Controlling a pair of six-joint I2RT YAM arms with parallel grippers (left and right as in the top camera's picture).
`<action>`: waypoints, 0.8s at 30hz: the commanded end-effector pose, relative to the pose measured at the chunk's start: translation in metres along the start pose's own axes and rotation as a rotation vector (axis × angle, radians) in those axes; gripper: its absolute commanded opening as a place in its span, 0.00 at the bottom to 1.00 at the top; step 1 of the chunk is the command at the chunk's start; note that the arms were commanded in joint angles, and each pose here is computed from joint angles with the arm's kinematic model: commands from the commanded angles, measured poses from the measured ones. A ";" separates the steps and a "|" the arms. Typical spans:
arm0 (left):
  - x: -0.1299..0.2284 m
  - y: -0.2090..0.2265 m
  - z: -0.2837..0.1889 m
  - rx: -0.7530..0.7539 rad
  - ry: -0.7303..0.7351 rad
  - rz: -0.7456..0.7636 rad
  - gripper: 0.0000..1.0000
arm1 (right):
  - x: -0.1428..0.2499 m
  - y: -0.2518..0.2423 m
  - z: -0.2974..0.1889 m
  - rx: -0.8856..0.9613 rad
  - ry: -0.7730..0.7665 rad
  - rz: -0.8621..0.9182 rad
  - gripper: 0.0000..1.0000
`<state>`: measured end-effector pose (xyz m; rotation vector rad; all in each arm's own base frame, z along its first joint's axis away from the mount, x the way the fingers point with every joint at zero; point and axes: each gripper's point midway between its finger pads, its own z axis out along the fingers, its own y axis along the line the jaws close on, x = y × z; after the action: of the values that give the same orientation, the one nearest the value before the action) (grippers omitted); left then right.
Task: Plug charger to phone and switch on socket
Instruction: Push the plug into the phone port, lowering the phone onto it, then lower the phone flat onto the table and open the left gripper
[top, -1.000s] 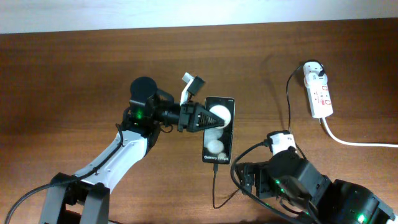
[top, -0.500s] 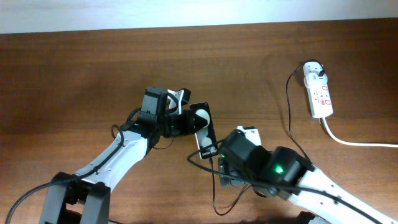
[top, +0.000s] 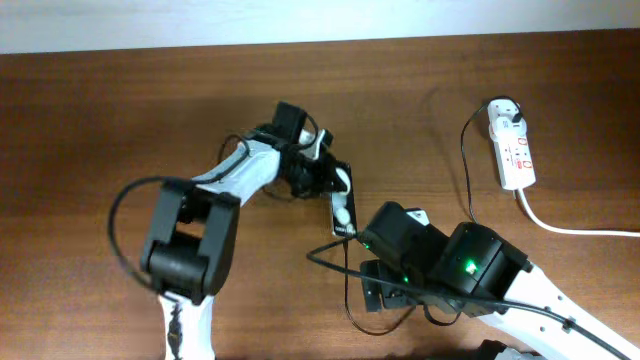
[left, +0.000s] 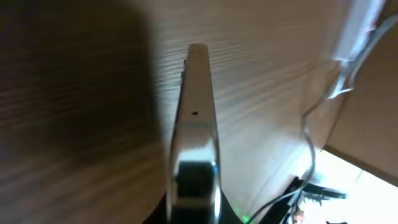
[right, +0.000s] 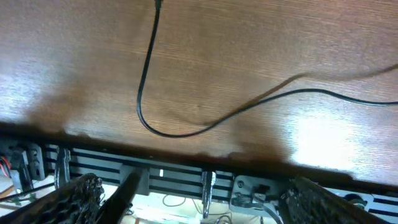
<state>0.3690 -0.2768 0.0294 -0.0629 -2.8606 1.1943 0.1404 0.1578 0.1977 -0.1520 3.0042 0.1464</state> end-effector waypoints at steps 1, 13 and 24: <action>0.000 0.002 0.012 0.033 0.036 0.006 0.00 | -0.009 -0.005 -0.006 0.020 -0.054 0.006 0.99; -0.009 0.024 0.012 -0.089 -0.015 0.001 0.80 | -0.012 -0.008 -0.006 0.036 -0.069 0.007 0.99; -0.019 0.057 0.006 -0.280 -0.085 -0.009 0.99 | -0.012 -0.008 -0.006 0.036 -0.069 0.007 0.99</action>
<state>0.3861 -0.2755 0.0270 -0.0855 -2.9568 1.1229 0.1483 0.1510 0.1984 -0.1433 2.9630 0.0826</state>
